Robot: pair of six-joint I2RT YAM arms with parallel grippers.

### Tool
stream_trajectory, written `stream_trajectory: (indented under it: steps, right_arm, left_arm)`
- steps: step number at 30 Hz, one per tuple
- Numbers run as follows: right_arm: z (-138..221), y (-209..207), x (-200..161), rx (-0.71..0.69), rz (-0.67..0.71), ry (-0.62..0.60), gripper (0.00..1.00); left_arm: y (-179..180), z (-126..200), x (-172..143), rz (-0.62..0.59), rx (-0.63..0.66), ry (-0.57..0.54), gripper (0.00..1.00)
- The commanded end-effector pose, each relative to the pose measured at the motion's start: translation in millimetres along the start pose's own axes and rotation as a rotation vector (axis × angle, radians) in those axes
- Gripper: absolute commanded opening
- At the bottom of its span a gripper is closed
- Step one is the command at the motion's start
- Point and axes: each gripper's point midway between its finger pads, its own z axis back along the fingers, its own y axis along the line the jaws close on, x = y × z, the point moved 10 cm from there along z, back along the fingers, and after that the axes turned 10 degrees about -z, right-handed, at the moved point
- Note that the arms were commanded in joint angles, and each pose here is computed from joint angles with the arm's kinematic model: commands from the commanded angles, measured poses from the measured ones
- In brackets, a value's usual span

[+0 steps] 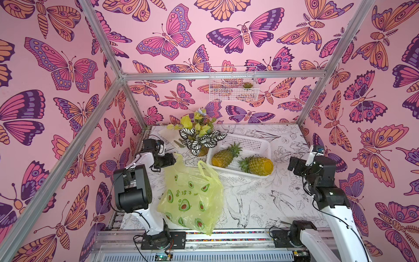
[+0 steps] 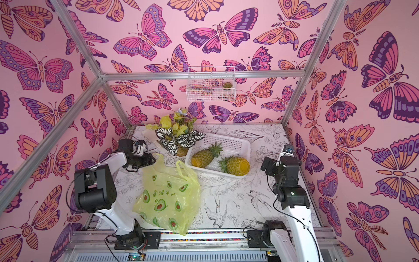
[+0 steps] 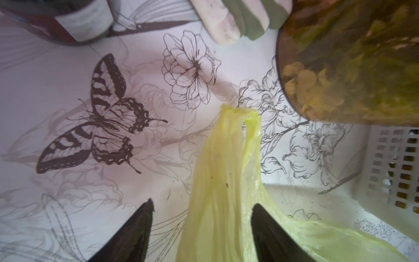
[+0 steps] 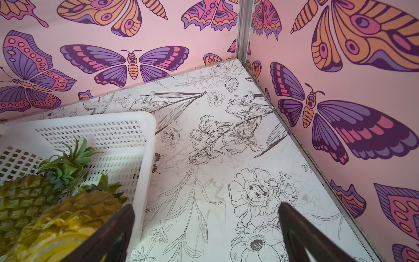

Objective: Place the pineapple into a plastic bag & tie a knot
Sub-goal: Open the plastic bag at the center of the board.

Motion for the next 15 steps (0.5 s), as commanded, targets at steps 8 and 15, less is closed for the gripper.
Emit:
stream_trajectory:
  steps: [8, 15]
  right_arm:
    - [6.5, 1.8, 8.9, 0.003, 0.044, -0.021, 0.99]
    - [5.1, 4.8, 7.8, 0.04, 0.081, 0.0, 0.99]
  left_arm:
    - [-13.3, 34.4, 4.7, -0.097, 0.04, -0.113, 0.0]
    - [-57.6, 114.7, -38.4, -0.311, 0.139, -0.398, 0.0]
